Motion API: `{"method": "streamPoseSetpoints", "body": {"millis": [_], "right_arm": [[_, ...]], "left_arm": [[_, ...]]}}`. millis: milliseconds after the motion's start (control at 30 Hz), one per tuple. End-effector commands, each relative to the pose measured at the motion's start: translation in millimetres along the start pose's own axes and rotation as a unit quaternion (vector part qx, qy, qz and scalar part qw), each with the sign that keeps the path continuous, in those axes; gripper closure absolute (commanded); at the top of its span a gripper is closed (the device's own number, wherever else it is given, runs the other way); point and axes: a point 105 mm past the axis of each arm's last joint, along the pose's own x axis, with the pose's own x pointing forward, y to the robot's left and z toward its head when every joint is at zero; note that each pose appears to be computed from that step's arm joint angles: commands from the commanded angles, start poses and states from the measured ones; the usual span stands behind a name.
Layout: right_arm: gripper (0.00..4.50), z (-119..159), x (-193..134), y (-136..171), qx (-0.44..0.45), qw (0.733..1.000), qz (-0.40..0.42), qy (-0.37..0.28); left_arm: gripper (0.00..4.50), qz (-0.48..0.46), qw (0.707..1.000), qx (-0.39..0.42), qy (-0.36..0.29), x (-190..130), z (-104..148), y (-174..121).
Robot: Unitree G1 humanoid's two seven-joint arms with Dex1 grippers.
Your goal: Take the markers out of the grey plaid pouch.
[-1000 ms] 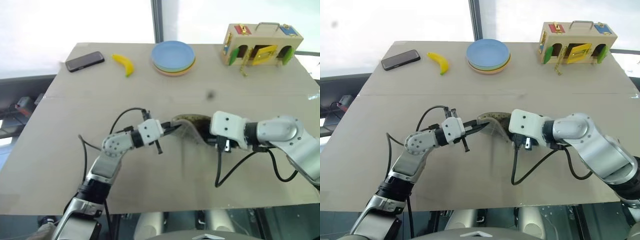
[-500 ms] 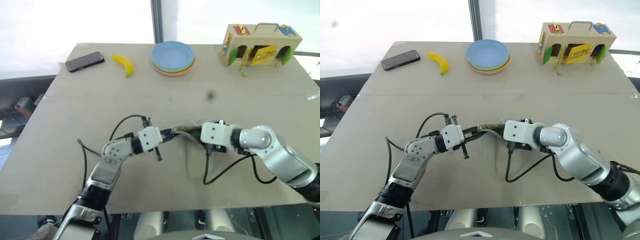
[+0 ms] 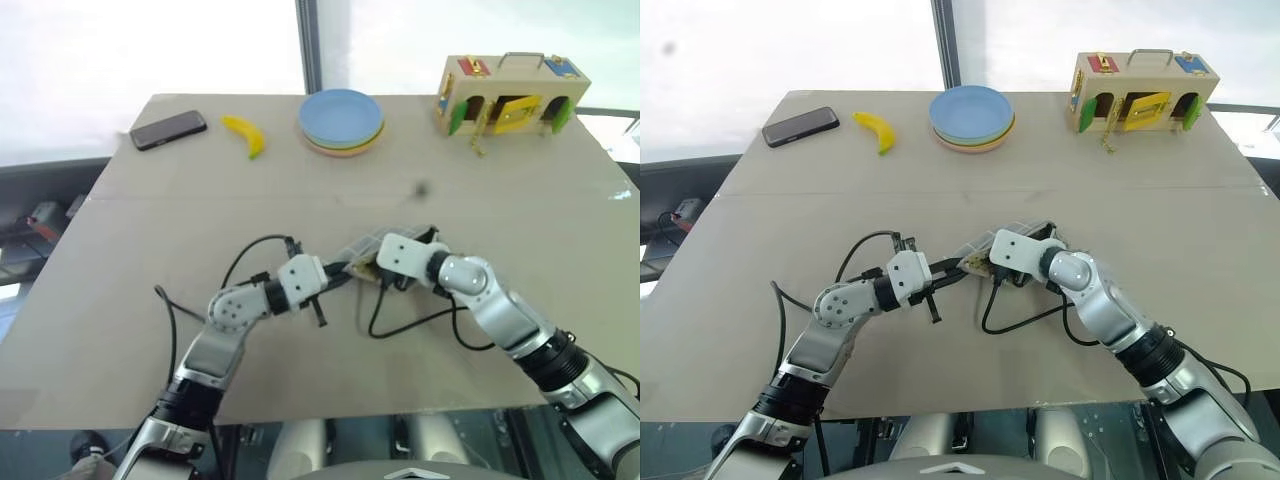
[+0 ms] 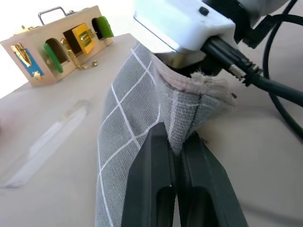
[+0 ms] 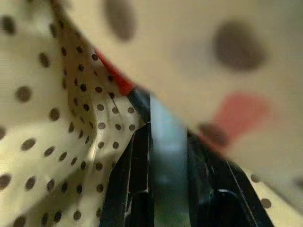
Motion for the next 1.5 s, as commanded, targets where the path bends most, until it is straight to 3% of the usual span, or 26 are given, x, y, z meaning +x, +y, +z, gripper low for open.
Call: {"method": "streamPoseSetpoints", "body": {"millis": [33,333,700,900,1067,1267,1300,1400,1500], "right_arm": [[4.15,16,-27,-12,0.036,0.998,0.010,-0.053],[4.15,29,-56,-13,0.031,0.995,0.038,-0.089],[4.15,20,-57,-5,-0.004,0.997,0.061,-0.046],[4.15,48,-66,-23,0.058,0.989,0.012,-0.134],[4.15,82,-88,-46,0.152,0.959,-0.030,-0.238],[4.15,95,-118,-67,0.240,0.924,-0.055,-0.292],[4.15,90,-122,-76,0.256,0.920,-0.077,-0.286],[4.15,45,-132,-107,0.271,0.929,-0.181,-0.174],[4.15,11,-152,-128,0.288,0.922,-0.240,-0.100]], "left_arm": [[4.50,0.044,0.999,0.016,0.027,-8,-18,13],[4.50,0.064,0.998,-0.001,0.019,-5,-20,20],[4.50,0.058,0.998,-0.020,-0.027,12,23,34],[4.50,0.055,0.998,-0.025,-0.014,10,34,37],[4.50,0.056,0.998,-0.018,0.008,10,36,37],[4.50,0.073,0.997,-0.014,0.021,13,39,46],[4.50,0.077,0.997,-0.012,0.023,13,39,47],[4.50,0.092,0.995,-0.005,0.030,12,38,52],[4.50,0.105,0.994,0.002,0.042,7,32,53]]}}
